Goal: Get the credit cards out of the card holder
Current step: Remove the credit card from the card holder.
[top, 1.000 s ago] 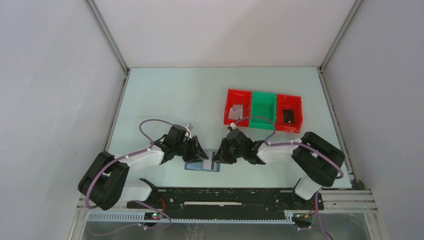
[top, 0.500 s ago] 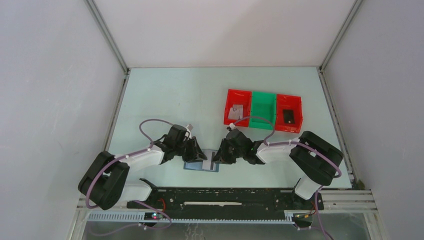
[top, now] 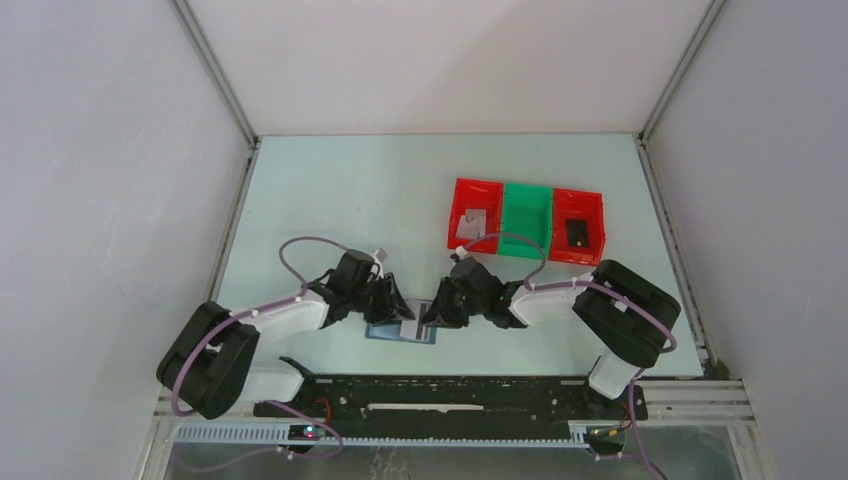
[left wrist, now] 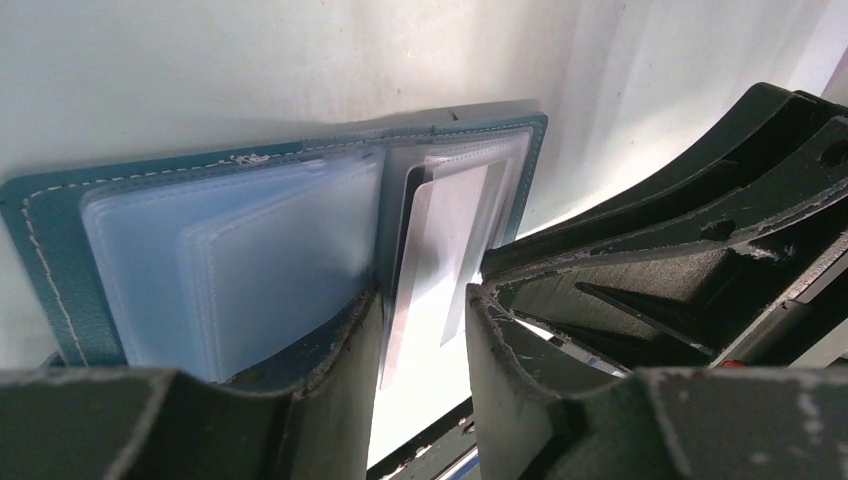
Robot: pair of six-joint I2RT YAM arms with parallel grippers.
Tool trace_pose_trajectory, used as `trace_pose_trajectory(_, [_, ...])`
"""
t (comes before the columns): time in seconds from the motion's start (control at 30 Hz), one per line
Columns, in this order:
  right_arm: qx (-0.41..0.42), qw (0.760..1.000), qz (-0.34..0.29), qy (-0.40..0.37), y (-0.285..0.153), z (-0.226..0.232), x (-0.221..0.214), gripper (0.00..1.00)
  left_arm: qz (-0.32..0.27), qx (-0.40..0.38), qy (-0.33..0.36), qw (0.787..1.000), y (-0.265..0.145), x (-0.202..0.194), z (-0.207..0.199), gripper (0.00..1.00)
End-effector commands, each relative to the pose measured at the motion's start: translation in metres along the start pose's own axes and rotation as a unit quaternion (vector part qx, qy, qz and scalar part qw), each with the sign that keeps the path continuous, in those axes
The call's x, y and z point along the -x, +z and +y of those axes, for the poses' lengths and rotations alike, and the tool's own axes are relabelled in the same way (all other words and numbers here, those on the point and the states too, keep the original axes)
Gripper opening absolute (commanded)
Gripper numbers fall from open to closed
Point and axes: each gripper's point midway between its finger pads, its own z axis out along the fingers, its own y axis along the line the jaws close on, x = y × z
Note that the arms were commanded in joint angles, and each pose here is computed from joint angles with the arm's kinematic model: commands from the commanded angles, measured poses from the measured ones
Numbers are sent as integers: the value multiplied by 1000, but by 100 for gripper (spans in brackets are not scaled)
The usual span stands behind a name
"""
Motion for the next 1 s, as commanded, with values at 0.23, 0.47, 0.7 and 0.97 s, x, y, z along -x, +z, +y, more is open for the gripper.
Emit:
trace_pose_trajectory(0.23, [-5,1000,-1,-1,6,-1,2,27,-13,-23,15,1000,-2,-1,-2,26])
trace_pose_trajectory(0.47, [-10,1000,-1,-1,6,-4,3,27,-21,-30,11,999,-5,4,-5,11])
trace_pose_trajectory(0.7, [-23,1000,0,2,7,-12,3,26,-23,-30,10,999,-7,5,-4,10])
trace_pose_trajectory(0.97, [-24,1000,1,5,8,-13,3,26,-23,-27,7,999,-6,4,-1,26])
